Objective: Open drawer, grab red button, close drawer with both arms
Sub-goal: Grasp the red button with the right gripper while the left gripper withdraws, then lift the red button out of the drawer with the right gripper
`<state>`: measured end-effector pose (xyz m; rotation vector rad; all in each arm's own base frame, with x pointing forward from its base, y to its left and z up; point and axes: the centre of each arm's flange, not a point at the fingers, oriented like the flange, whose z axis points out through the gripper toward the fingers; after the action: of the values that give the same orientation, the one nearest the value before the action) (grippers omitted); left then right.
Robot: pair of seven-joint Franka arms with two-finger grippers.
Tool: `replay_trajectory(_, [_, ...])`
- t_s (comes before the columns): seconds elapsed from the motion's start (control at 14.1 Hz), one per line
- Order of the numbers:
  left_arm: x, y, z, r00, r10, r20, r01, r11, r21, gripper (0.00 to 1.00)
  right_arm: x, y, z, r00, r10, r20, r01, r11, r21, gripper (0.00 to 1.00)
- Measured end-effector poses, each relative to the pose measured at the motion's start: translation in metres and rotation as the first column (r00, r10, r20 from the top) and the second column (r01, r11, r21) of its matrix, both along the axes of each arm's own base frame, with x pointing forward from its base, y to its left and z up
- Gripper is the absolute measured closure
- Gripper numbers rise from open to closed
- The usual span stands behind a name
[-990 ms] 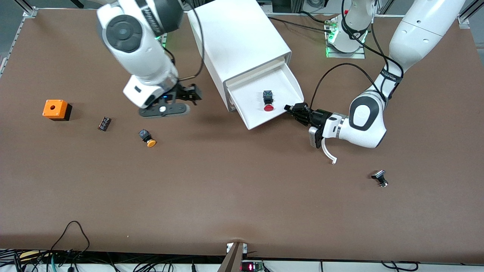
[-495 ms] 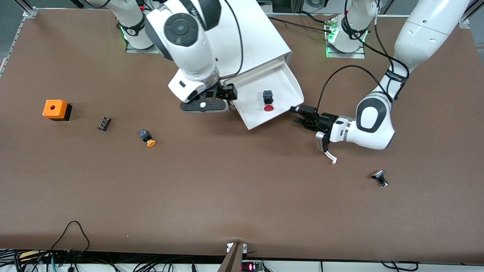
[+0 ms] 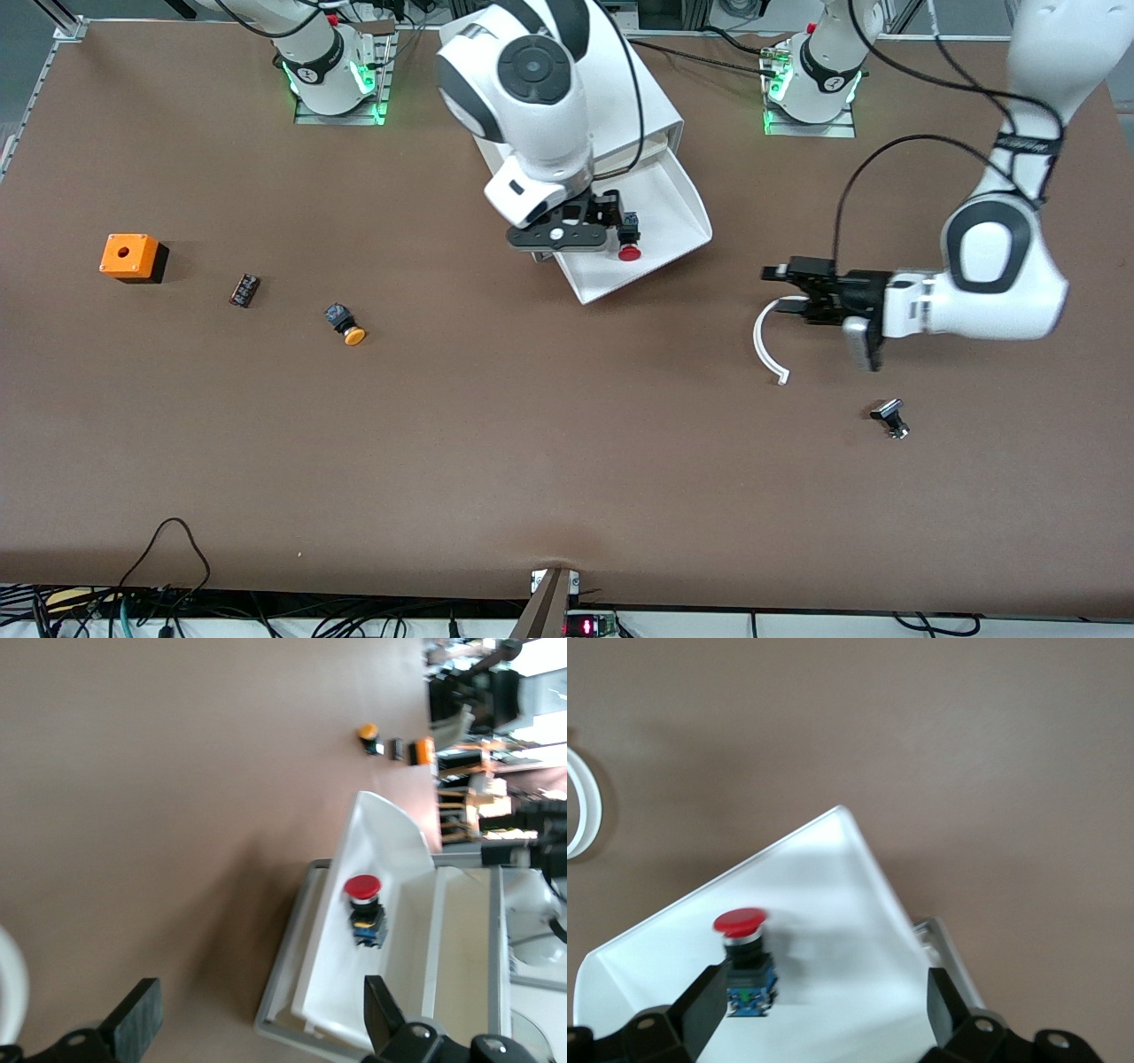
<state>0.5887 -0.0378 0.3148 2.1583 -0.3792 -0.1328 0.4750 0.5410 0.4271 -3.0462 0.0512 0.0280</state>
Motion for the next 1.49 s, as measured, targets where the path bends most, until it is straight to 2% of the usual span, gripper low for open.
replay_trajectory(0.21, [-0.006, 0.052, 0.027, 0.996, 0.085, -0.039, -0.081, 0.993, 0.088, 0.0, -0.023, 0.028, -0.02, 1.0, 0.018, 0.003, -0.018, 1.0, 0.007, 0.0])
replay_trajectory(0.42, [-0.016, 0.098, 0.057, 0.983, 0.175, -0.062, -0.153, 0.952, 0.266, 0.0, -0.048, 0.056, -0.045, 0.999, 0.05, 0.001, -0.05, 0.999, 0.003, 0.0])
replay_trajectory(0.57, [-0.022, 0.107, 0.088, 0.969, 0.239, -0.066, -0.192, 0.893, 0.407, 0.0, -0.059, 0.067, -0.066, 0.998, 0.059, 0.001, -0.059, 0.998, -0.013, 0.0])
replay_trajectory(0.71, [-0.03, 0.108, 0.125, 0.958, 0.281, -0.054, -0.209, 0.815, 0.541, 0.0, -0.067, 0.075, -0.084, 0.997, 0.073, 0.004, -0.072, 0.997, -0.029, 0.0])
replay_trajectory(0.92, [-0.032, 0.096, 0.182, 0.941, 0.337, -0.023, -0.231, 0.692, 0.684, 0.0, -0.074, 0.08, -0.101, 0.995, 0.095, 0.009, -0.095, 0.994, -0.059, 0.02])
replay_trajectory(0.99, [-0.033, 0.09, 0.196, 0.929, 0.369, -0.01, -0.254, 0.658, 0.709, 0.0, -0.074, 0.08, -0.103, 0.995, 0.1, 0.013, -0.099, 0.993, -0.065, 0.09])
replay_trajectory(1.13, [-0.036, 0.082, 0.211, 0.915, 0.404, 0.022, -0.279, 0.591, 0.757, 0.0, -0.074, 0.08, -0.104, 0.995, 0.103, 0.017, -0.101, 0.992, -0.069, 0.33])
replay_trajectory(1.27, [-0.04, 0.079, 0.218, 0.909, 0.415, 0.033, -0.277, 0.543, 0.793, 0.0, -0.072, 0.079, -0.103, 0.994, 0.103, 0.022, -0.101, 0.992, -0.07, 0.56])
replay_trajectory(1.34, [-0.042, 0.078, 0.223, 0.905, 0.424, 0.031, -0.274, 0.527, 0.804, 0.0, -0.071, 0.079, -0.102, 0.994, 0.104, 0.024, -0.102, 0.992, -0.069, 0.59])
replay_trajectory(1.49, [-0.043, 0.075, 0.238, 0.897, 0.44, 0.041, -0.278, 0.491, 0.826, 0.0, -0.069, 0.078, -0.101, 0.994, 0.107, 0.027, -0.105, 0.992, -0.07, 0.59])
